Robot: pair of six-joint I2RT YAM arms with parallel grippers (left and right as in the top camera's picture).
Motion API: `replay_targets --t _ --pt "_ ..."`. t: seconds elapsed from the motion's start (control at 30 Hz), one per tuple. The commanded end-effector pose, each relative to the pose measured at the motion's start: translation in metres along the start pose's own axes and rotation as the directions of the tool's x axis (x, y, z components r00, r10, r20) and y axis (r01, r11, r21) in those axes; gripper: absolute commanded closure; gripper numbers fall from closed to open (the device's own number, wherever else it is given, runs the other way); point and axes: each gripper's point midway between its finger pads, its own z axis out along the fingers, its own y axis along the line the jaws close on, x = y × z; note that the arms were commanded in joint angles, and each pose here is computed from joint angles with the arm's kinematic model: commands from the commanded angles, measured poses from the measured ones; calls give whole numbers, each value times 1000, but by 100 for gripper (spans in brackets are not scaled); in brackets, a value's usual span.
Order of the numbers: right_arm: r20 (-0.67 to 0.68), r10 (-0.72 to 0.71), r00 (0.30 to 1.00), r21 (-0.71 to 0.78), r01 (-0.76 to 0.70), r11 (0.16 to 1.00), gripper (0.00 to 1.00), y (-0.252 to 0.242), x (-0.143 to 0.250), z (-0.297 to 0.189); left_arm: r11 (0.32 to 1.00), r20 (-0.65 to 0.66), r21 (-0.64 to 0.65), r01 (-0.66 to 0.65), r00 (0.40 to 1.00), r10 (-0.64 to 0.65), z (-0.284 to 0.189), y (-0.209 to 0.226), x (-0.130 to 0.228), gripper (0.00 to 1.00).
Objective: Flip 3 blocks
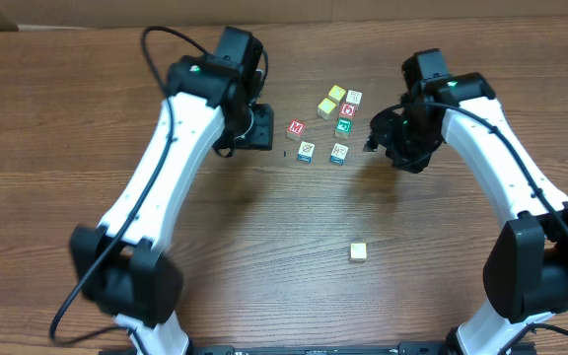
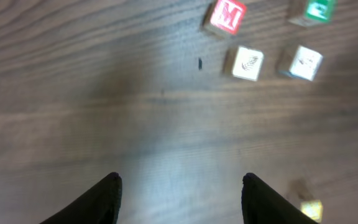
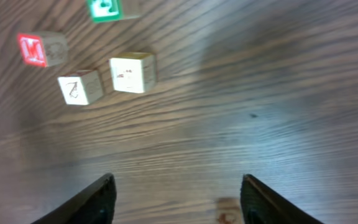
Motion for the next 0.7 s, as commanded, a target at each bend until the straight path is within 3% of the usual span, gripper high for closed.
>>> replay_targets --t 0.0,0.17,0.27,0.4,0.67 --pt "27 -37 999 -14 37 999 32 12 4 -2 999 -31 -20 -33 999 32 30 2 -6 45" --pt "74 -10 997 -12 11 1000 32 29 6 10 999 -17 -16 -39 999 39 69 0 -24 41" --pt "118 -20 993 9 19 1000 33 33 3 21 998 24 21 -55 998 54 82 -8 -39 45" --pt "149 -32 988 28 28 999 33 37 -1 32 990 92 114 -79 993 69 87 -27 -57 49" --pt "142 -28 989 69 18 997 33 30 -7 52 990 204 100 -103 976 81 86 -31 -83 50"
